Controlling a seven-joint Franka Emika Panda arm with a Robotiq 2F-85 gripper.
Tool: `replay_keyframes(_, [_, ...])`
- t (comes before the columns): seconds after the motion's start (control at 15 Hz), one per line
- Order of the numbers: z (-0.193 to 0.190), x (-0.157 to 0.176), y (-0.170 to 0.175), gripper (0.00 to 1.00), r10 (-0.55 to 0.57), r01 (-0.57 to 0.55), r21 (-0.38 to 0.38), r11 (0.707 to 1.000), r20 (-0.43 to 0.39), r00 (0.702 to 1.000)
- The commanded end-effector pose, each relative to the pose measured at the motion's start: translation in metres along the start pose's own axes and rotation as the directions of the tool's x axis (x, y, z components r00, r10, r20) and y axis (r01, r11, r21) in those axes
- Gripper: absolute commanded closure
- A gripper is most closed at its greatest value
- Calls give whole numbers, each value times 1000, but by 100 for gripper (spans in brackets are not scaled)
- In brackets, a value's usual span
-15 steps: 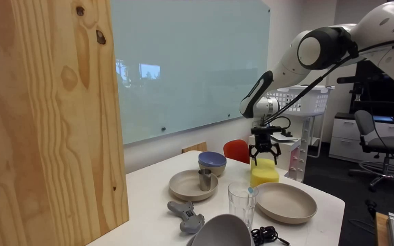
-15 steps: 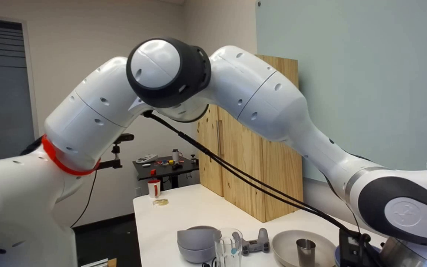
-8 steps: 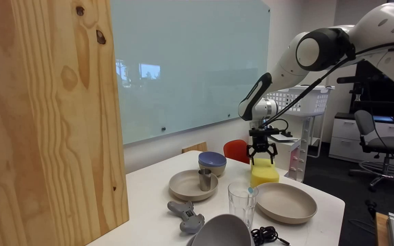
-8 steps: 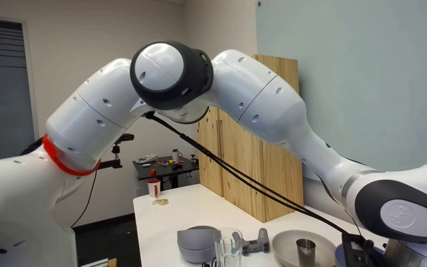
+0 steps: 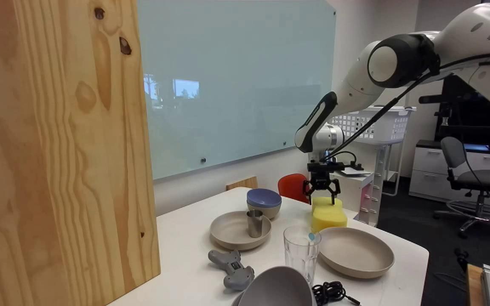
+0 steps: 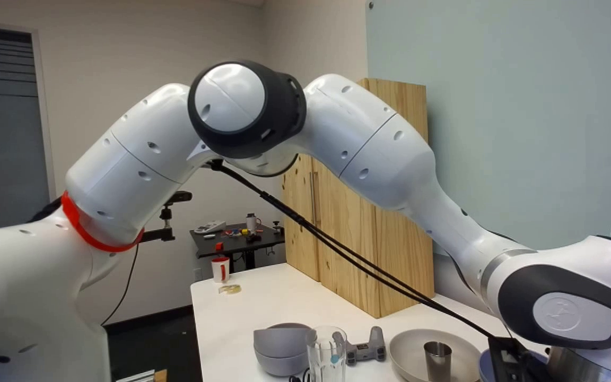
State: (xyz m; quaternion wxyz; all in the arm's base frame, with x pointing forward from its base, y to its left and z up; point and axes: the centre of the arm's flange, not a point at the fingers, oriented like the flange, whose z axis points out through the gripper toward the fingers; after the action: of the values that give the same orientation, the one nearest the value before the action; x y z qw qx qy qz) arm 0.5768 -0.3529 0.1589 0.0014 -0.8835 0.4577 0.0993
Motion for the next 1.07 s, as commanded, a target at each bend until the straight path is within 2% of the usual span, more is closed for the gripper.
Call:
replay_keyframes(0.0, [18, -14, 5, 0, -13, 13, 36, 999, -5, 1000])
replay_keyframes(0.4, [29, -17, 15, 0, 10, -11, 72, 997, 11, 1000])
replay_keyframes(0.47, [31, -17, 17, 10, 11, -13, 82, 997, 18, 1000])
replay_keyframes(0.53, [33, -18, 20, 26, 7, -8, 86, 996, 20, 1000])
replay_keyframes(1.0, [34, -17, 32, 77, 19, -23, 150, 988, 31, 999])
